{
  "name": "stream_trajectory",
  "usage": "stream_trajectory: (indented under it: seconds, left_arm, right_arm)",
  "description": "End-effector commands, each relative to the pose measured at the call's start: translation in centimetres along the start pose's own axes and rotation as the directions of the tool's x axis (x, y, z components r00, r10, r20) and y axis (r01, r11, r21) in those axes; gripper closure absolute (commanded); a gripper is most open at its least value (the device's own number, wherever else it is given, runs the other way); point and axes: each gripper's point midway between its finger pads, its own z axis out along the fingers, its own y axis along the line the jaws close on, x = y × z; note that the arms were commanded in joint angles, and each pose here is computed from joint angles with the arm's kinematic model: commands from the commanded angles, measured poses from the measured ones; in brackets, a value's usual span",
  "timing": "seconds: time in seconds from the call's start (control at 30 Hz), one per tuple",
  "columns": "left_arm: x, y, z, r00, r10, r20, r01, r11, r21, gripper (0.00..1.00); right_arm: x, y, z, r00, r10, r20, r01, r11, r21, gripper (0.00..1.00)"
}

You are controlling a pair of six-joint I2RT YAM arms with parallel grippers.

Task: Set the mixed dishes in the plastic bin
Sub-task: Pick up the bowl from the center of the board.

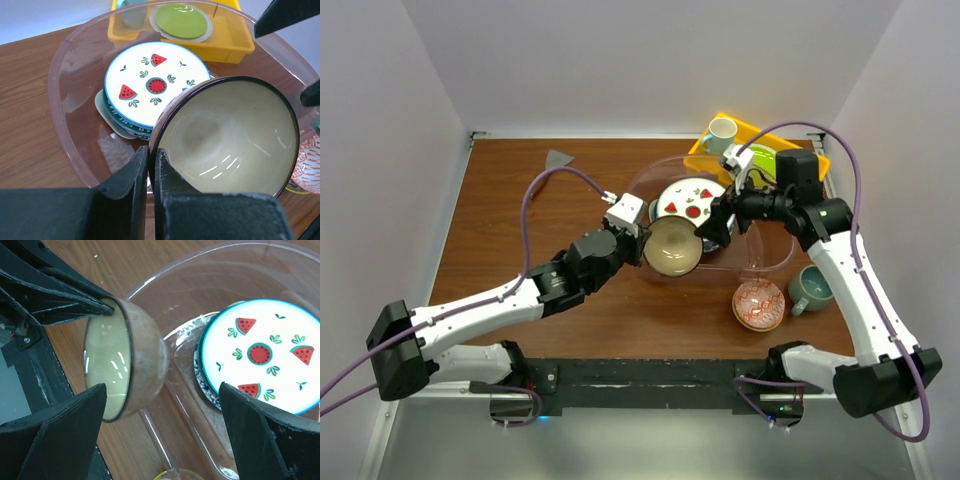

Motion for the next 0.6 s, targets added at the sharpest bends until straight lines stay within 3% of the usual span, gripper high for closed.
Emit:
stream_trajectory:
  seconds: [0.0,0.23,0.37,0.4,0.47,0.5,0.57]
  left_arm:
    - [-10.0,-0.9,-0.3,0.935,-0.218,0.278,0.219,0.975,0.026,1.00]
    - [-10.7,0.1,0.1,0.914,-0.280,0.293,0.303,0.952,-0.037,1.00]
    - [-10.7,0.7,0.7,0.903,-0.331,0.272,0.372,0.922,-0.112,1.00]
    - [-10.4,0.8,0.9,0.897,-0.351,0.268,0.392,0.912,-0.120,1.00]
    - [-10.4,0.8,0.9,0.893,-0.361,0.268,0.403,0.907,-0.122,1.00]
    - [-10.4,0.8,0.9,0.890,-0.368,0.270,0.410,0.904,-0.121,1.00]
    - [-10.4,0.9,0.9,0.888,-0.374,0.269,0.418,0.900,-0.128,1.00]
  right_arm:
    - [-2.4,0.4,0.7,0.998,-0.055,0.033,0.054,0.998,0.036,0.02]
    - [-2.5,-2.3,2.2,0.996,-0.083,-0.028,0.087,0.974,0.211,0.06]
    - [-3.1,-3.6,2.5,0.991,-0.120,-0.053,0.131,0.945,0.300,0.29]
    - [-3.1,-3.5,2.8,0.990,-0.127,-0.060,0.140,0.943,0.303,0.42]
    - [-3.4,-3.8,3.1,0.989,-0.137,-0.062,0.150,0.936,0.320,0.54]
    - [-3.5,-3.9,3.1,0.989,-0.136,-0.061,0.149,0.934,0.326,0.68]
    - [-3.9,-4.3,3.3,0.989,-0.138,-0.052,0.148,0.929,0.340,0.85]
